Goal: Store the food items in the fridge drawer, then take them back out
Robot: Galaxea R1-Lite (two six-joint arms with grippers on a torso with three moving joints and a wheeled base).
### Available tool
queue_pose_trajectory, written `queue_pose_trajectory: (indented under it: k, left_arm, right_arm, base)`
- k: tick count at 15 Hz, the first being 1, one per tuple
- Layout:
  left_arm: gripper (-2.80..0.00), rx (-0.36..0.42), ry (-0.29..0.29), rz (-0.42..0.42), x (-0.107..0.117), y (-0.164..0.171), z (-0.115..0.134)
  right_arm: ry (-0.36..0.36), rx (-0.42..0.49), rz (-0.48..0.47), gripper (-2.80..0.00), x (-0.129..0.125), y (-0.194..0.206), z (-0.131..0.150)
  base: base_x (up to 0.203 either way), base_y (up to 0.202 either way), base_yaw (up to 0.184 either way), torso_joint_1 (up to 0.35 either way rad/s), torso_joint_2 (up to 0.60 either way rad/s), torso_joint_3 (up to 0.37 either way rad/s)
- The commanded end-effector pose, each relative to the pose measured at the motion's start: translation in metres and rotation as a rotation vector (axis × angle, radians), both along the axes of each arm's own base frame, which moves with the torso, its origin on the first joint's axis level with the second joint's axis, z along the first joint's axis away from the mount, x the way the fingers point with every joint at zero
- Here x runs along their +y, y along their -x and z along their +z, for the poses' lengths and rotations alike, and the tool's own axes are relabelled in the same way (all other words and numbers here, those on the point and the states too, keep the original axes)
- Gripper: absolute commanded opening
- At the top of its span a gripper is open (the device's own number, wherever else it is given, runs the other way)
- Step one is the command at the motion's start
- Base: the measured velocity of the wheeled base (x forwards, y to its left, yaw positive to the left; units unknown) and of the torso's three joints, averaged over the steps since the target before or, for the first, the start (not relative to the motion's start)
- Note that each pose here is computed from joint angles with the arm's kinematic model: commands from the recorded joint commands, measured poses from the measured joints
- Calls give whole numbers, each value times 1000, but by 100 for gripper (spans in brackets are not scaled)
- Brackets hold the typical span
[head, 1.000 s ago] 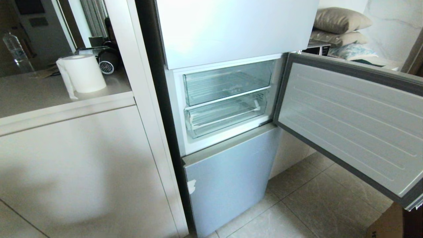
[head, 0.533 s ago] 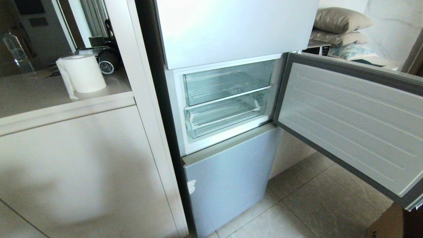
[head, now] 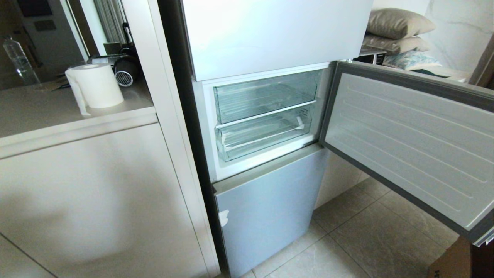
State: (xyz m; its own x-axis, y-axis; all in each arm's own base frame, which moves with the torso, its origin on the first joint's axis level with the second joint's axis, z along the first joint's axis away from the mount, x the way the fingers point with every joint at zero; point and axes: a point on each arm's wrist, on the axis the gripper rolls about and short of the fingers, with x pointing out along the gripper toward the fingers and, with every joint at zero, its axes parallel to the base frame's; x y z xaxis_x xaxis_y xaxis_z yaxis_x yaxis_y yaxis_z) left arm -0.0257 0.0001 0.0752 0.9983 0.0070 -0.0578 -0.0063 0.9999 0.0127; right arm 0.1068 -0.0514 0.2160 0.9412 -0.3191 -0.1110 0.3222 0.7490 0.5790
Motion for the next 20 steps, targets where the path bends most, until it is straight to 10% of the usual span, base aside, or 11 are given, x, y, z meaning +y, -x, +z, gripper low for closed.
queue_pose_trajectory:
  k: [1, 6, 13, 20]
  left_arm:
    - [-280, 3, 0, 2, 0, 0, 0]
    - [-280, 3, 0, 1, 0, 0, 0]
    - [-280, 3, 0, 1, 0, 0, 0]
    - [-280, 3, 0, 1, 0, 0, 0]
  right_arm:
    - [-16, -14, -128, -280, -37, 1, -3]
    - [12, -122, -370, -280, -90, 18, 0]
    - [48, -253, -421, -280, -142, 5, -2]
    - [-237, -339, -187, -280, -219, -26, -8]
  base:
    - [0, 0, 0, 0, 0, 0]
    - [0, 0, 0, 0, 0, 0]
    - [0, 0, 0, 0, 0, 0]
    - [0, 0, 0, 0, 0, 0]
